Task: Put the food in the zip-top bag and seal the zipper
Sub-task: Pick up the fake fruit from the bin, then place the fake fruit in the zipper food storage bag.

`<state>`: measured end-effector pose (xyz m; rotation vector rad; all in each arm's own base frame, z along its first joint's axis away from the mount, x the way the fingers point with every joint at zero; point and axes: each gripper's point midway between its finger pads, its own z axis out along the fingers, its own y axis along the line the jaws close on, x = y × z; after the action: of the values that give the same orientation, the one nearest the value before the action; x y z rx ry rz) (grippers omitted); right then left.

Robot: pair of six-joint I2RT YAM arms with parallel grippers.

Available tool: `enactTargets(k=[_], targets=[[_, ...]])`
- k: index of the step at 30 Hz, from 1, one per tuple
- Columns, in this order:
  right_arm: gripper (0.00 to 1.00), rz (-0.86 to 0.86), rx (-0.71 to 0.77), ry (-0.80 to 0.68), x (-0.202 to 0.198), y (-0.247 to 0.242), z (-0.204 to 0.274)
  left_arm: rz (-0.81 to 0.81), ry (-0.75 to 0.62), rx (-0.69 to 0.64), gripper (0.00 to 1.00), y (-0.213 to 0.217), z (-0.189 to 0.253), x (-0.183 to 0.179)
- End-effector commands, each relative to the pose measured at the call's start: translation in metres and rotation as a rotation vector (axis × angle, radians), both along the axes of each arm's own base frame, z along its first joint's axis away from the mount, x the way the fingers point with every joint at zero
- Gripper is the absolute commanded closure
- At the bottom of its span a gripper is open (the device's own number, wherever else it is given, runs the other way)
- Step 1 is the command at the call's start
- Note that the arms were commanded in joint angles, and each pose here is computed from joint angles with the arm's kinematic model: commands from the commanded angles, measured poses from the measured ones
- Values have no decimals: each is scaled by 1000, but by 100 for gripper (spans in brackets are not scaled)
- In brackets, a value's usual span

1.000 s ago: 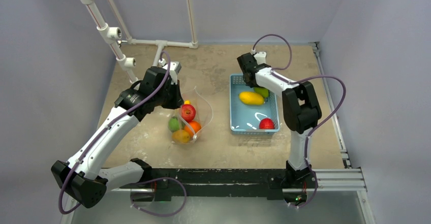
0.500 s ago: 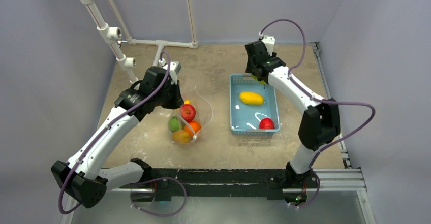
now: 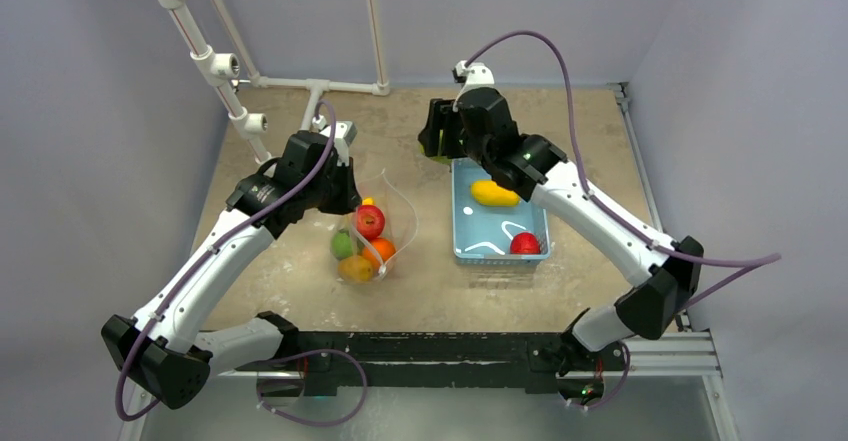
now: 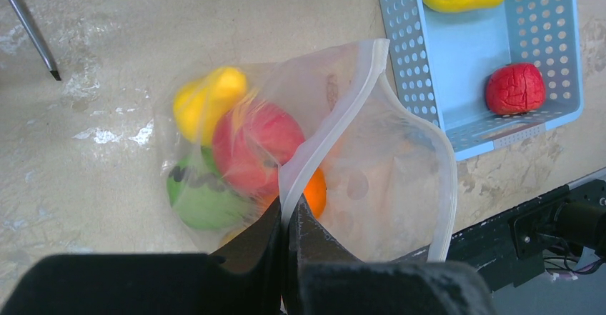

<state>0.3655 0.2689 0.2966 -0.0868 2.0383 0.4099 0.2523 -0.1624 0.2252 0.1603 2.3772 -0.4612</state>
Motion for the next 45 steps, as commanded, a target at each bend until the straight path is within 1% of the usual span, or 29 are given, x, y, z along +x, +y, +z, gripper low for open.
enactTargets(k=[1,8,12,15,20,23,26,28,35,38,42,45], targets=[[72,204,162,-115,-29,37,63,9,-53,-32,100,-5,15,9],[71,438,247,-153,-78,84,82,12,-50,-37,100,-5,15,9],[71,545,279,-146,-103,101,79,11,-52,-43,100,-5,18,8],[71,583,283,-122,-115,110,70,12,-54,-43,100,-5,19,7],[70,597,264,-57,-123,118,37,11,-56,-48,100,-6,21,7],[67,596,256,-18,-127,122,16,11,-57,-47,100,-5,21,7],[61,593,252,10,-128,124,-1,15,-60,-49,100,-5,22,7],[58,587,247,27,-128,125,-12,14,-59,-51,100,-5,22,6],[40,530,208,83,-120,127,-45,18,-61,-50,100,-4,23,5],[31,515,196,103,-117,129,-55,20,-58,-50,100,-3,21,5],[15,497,191,114,-115,129,-58,21,-57,-49,100,-3,21,4],[7,479,195,107,-112,127,-55,20,-55,-48,100,-3,20,4]])
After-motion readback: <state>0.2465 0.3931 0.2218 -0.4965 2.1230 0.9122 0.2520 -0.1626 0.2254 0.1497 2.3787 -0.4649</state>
